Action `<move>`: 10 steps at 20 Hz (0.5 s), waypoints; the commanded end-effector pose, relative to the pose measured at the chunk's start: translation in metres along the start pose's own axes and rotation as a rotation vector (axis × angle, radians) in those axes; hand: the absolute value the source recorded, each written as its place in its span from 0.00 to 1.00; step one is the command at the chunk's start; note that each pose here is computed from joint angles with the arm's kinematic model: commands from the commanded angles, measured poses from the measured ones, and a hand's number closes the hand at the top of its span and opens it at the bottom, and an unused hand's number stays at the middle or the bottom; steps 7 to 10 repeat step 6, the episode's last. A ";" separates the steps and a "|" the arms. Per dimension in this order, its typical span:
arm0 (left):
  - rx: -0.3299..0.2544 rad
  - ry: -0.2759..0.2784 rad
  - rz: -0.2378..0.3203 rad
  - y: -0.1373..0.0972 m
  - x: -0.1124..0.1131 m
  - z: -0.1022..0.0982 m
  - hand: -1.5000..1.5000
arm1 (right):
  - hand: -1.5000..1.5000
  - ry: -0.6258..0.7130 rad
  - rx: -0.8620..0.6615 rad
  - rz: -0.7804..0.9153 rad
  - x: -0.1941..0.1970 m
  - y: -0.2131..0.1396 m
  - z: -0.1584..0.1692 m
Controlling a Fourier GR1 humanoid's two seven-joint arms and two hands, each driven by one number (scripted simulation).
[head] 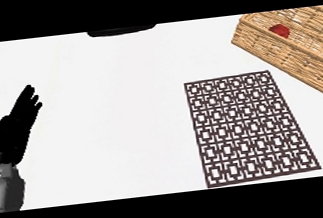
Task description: Pick the bell pepper from the placemat and place it in the basket
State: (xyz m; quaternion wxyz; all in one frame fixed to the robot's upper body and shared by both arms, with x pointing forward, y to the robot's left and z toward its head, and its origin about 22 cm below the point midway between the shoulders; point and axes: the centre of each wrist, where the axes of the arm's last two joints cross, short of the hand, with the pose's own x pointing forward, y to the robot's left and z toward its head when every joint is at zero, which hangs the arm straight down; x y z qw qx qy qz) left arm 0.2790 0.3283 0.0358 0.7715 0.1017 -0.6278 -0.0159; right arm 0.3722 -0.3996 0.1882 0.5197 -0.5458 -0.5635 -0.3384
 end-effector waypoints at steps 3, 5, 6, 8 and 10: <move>0.036 0.013 -0.013 0.010 -0.011 0.006 0.50 | 0.00 0.013 0.138 0.033 -0.019 -0.073 -0.001; 0.024 0.026 0.003 0.009 -0.013 0.009 0.50 | 0.00 0.017 0.171 0.056 -0.040 -0.101 0.005; 0.029 -0.004 -0.004 0.005 -0.001 0.001 0.50 | 0.00 -0.010 0.178 0.061 -0.032 -0.120 -0.002; 0.029 -0.004 -0.004 0.005 -0.001 0.001 0.50 | 0.00 -0.010 0.178 0.061 -0.032 -0.120 -0.002; 0.029 -0.004 -0.004 0.005 -0.001 0.001 0.50 | 0.00 -0.010 0.178 0.061 -0.032 -0.120 -0.002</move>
